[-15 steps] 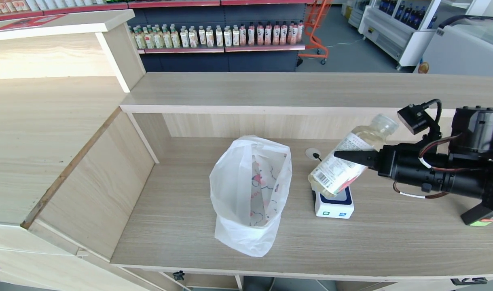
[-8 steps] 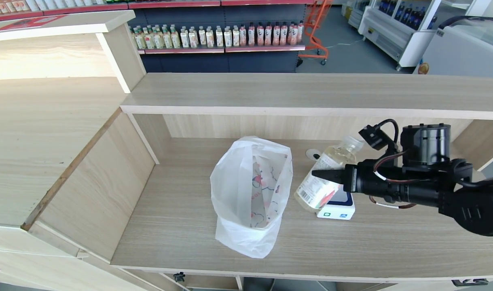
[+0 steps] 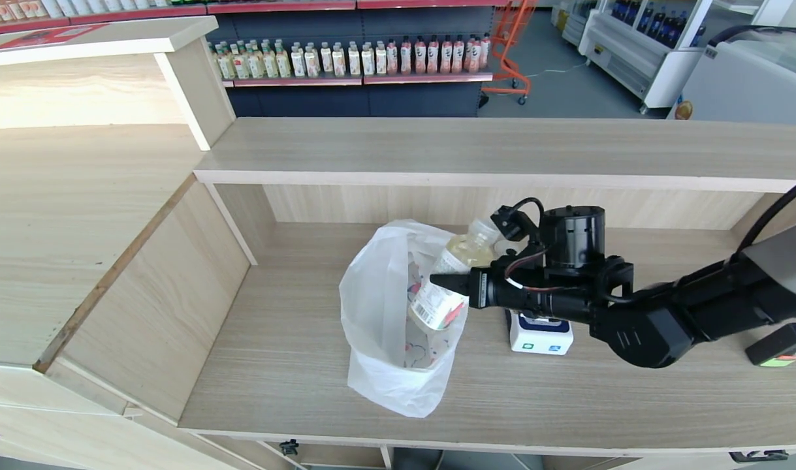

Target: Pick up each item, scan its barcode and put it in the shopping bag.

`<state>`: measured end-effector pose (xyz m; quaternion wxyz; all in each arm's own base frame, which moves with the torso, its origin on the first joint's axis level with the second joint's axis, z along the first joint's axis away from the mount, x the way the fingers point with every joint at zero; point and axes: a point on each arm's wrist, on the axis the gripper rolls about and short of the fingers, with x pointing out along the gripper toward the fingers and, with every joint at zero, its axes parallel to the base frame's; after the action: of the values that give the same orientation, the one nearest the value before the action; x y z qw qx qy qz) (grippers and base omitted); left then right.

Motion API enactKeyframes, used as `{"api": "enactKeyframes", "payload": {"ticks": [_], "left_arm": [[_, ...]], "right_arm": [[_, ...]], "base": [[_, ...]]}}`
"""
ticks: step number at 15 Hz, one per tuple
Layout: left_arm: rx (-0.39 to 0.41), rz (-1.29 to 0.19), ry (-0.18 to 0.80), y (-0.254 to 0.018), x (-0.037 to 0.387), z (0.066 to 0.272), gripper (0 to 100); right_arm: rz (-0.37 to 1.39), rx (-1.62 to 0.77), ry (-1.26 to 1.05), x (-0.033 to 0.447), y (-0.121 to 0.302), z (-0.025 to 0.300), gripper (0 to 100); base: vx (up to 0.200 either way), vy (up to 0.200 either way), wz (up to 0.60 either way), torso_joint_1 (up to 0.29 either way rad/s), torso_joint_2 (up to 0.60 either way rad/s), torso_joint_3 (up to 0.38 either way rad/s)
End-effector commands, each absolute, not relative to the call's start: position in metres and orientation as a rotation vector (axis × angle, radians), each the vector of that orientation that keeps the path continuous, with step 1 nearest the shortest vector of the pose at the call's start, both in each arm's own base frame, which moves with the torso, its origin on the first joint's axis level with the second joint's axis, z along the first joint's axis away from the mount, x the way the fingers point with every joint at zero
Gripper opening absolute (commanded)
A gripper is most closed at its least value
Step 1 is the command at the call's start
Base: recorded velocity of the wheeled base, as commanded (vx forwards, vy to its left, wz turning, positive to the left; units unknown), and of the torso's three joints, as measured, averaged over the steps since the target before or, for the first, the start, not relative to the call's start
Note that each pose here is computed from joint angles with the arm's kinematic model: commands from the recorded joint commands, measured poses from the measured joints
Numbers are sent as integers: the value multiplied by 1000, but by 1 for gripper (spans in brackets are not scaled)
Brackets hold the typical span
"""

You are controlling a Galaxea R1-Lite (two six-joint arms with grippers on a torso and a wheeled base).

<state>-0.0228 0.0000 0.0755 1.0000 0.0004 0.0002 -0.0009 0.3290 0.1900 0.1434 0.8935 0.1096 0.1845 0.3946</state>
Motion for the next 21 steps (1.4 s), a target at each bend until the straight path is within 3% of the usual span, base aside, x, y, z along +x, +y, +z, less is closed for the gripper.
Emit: {"api": "enactKeyframes", "payload": {"ticks": [1,7,17,18,21], "left_arm": [[0,-2,0,0,-23,75,100],[0,-2,0,0,-23,75,100],[2,-3,0,0,-23,75,100],[0,-2,0,0,-23,75,100],[0,-2,0,0,-23,75,100]], "right_arm": [[848,224,381,336,209,137,0],[837,-87,356,342,217,84,0],[800,-285,182,368,236,68,0],[800,-288,183,368,236,67,100],[789,-185,206,359,230,70,100]], "base": [[0,0,0,0,0,0],[0,0,0,0,0,0],[0,0,0,0,0,0],[0,0,0,0,0,0],[0,0,0,0,0,0]]}}
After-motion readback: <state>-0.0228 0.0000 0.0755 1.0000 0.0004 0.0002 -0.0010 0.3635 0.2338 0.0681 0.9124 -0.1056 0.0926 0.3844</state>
